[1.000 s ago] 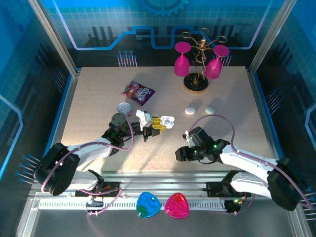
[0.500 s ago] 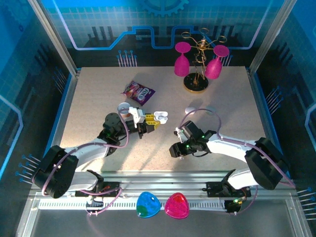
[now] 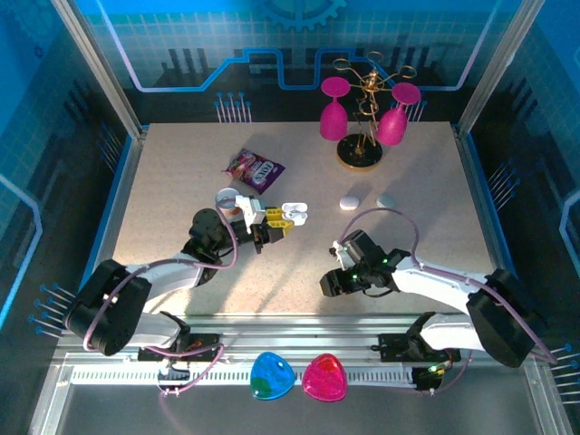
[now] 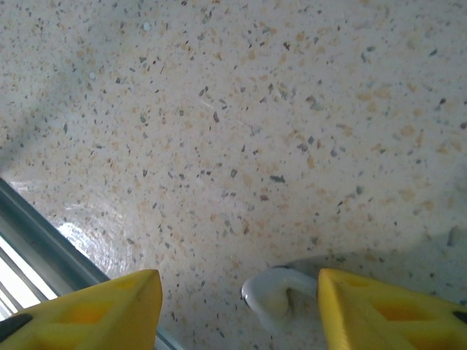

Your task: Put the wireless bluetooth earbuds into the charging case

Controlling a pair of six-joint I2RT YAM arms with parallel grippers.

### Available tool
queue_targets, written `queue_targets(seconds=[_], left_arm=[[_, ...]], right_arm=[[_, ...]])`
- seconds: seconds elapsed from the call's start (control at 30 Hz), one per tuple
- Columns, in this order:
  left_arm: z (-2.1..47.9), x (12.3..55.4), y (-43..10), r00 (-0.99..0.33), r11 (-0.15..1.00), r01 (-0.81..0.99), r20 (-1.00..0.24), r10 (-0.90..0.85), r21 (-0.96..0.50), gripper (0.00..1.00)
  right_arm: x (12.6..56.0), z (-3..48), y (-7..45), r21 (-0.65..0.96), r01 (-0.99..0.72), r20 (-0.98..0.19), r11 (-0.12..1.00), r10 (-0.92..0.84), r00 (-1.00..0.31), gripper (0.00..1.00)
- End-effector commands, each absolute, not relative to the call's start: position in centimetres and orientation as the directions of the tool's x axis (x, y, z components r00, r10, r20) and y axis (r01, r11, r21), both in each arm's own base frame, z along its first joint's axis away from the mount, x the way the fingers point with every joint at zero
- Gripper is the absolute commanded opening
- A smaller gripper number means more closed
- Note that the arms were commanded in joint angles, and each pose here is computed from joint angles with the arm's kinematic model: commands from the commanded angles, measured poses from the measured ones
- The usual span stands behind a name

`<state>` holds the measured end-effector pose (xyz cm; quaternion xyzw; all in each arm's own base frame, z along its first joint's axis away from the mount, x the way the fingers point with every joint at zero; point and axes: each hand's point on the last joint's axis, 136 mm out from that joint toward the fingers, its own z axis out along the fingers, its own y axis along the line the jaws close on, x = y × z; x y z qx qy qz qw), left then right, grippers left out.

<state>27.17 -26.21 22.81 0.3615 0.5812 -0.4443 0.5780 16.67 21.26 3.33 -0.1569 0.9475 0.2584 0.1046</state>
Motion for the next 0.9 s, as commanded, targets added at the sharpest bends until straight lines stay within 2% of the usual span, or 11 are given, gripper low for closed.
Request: queue_targets(seconds=[0.0,0.23,0.5,0.7,0.87], left_arm=[[23.9,26.7,-26.2,-0.037,0.312,0.947,-0.991,-0.132,-0.077,0.19],[24.2,26.6,-26.2,-0.018,0.305,0.951,-0.990,-0.141,-0.061,0.19],[24.3,26.1,-25.8,-0.016,0.317,0.947,-0.992,-0.128,-0.057,0.20],[24.2,25.9,-25.7,-0.013,0.324,0.945,-0.994,-0.104,-0.046,0.20],[24.3,26.1,-25.9,-0.011,0.319,0.947,-0.994,-0.110,-0.046,0.20]], right_arm=[[15.7,3.6,20.9,0.491,-0.323,-0.248,0.809,-0.226,-0.942,0.58],[17.1,4.9,20.8,0.432,-0.402,-0.323,0.807,-0.278,-0.905,0.59],[17.7,3.3,22.0,0.432,-0.420,-0.260,0.798,-0.336,-0.906,0.61],[15.6,2.1,21.1,0.411,-0.392,-0.195,0.823,-0.340,-0.920,0.61],[13.7,2.7,20.8,0.433,-0.357,-0.186,0.828,-0.305,-0.934,0.59]])
